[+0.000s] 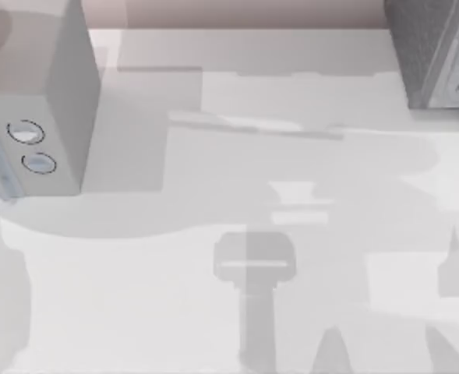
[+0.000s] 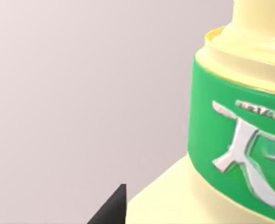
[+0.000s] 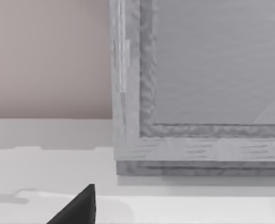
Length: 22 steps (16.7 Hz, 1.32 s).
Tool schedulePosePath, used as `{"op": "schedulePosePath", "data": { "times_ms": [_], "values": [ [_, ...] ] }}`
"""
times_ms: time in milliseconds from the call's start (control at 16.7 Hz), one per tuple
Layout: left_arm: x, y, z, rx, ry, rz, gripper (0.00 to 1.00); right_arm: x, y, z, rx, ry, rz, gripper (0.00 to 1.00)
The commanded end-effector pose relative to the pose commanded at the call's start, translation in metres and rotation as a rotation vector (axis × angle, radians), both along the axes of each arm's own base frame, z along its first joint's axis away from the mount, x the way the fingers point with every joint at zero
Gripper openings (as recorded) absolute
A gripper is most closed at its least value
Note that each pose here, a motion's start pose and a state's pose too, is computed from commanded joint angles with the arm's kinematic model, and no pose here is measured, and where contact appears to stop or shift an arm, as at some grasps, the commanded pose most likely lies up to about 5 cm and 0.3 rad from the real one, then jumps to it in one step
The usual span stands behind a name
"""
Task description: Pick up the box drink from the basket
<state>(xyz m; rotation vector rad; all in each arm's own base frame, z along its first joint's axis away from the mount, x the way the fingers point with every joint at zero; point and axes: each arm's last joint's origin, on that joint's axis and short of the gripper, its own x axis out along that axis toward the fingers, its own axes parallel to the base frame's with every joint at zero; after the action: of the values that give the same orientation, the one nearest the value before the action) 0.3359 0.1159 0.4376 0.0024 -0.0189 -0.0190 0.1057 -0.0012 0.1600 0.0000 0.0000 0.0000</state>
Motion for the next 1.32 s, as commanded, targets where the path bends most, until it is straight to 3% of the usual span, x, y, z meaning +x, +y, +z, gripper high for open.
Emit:
{"op": "schedulePosePath", "data": {
  "times_ms": [240, 780, 1080, 1320],
  "values": [
    [-0.002, 0.006, 0.015, 0.004, 0.005, 0.007, 0.0, 0.0, 0.0, 0.0, 0.0, 0.0, 0.0, 1.0],
    [-0.017, -0.008, 0.006, -0.008, 0.029, 0.006, 0.0, 0.0, 0.0, 0.0, 0.0, 0.0, 0.0, 1.0],
    [-0.081, -0.05, -0.015, -0.005, 0.025, 0.005, 0.0, 0.0, 0.0, 0.0, 0.0, 0.0, 0.0, 1.0],
    [-0.147, -0.083, -0.067, -0.003, 0.026, 0.004, 0.0, 0.0, 0.0, 0.0, 0.0, 0.0, 0.0, 1.0]
  ]
}}
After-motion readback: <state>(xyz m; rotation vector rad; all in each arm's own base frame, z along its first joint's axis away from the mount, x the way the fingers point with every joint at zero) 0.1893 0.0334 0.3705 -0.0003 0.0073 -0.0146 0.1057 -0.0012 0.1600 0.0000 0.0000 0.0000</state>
